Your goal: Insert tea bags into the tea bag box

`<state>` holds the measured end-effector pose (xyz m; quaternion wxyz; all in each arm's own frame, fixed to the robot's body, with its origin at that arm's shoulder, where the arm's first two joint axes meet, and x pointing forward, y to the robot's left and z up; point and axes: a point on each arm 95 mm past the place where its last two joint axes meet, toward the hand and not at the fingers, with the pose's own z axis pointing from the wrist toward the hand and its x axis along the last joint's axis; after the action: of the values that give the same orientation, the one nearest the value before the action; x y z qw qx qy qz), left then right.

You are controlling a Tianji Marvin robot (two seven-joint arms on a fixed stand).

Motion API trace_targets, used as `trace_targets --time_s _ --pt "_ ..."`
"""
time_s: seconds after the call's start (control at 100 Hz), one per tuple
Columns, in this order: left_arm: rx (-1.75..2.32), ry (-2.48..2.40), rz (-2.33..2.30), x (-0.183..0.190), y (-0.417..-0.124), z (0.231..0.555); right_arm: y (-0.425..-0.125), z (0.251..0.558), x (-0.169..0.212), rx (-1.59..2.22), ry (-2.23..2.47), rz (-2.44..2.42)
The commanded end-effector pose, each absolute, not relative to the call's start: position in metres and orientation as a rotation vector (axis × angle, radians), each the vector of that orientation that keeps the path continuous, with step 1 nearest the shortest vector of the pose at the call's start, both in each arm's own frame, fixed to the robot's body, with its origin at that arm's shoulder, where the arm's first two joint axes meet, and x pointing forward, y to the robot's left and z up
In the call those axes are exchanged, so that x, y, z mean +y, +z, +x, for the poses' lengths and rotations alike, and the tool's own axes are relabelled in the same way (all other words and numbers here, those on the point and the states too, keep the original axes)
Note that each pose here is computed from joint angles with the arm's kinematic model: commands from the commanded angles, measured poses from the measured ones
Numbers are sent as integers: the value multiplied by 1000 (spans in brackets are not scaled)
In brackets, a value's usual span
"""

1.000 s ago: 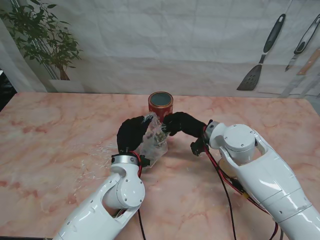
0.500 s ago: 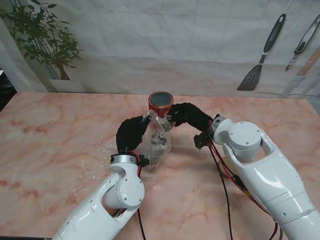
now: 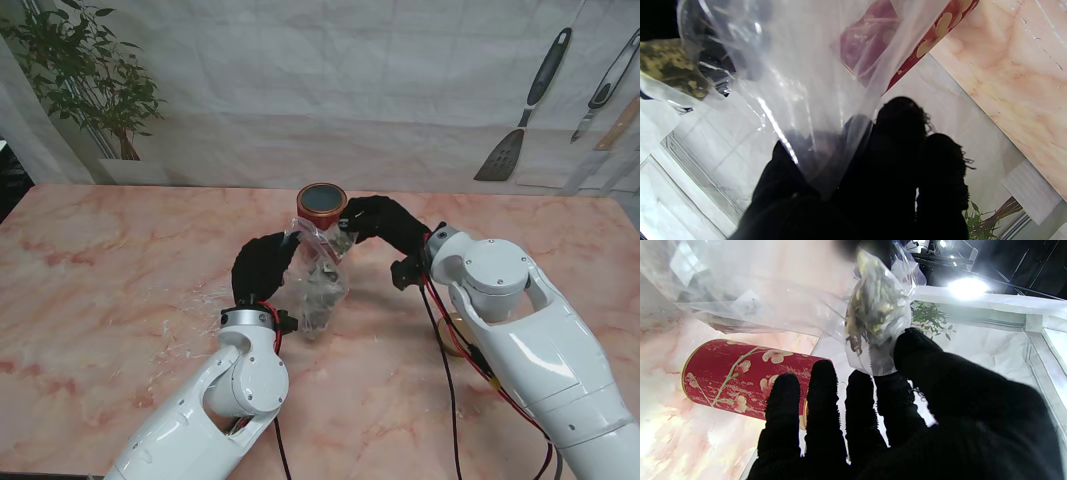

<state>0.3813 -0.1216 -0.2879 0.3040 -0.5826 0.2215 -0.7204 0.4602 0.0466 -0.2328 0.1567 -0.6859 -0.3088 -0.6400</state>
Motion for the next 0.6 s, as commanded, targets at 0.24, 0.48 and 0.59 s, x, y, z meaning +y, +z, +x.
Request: trace_targets --time_s 0.24,0.48,0.59 --pt "618 -1912 -1546 -126 -287 382 -241 458 65 -1020 -1728 -1894" --pt "601 -1903 -1553 -123 -285 382 -240 456 72 -1027 -1721 -1834" --pt "577 -1892 -1554 -120 -285 383 -239 456 70 -986 -1740 -1807"
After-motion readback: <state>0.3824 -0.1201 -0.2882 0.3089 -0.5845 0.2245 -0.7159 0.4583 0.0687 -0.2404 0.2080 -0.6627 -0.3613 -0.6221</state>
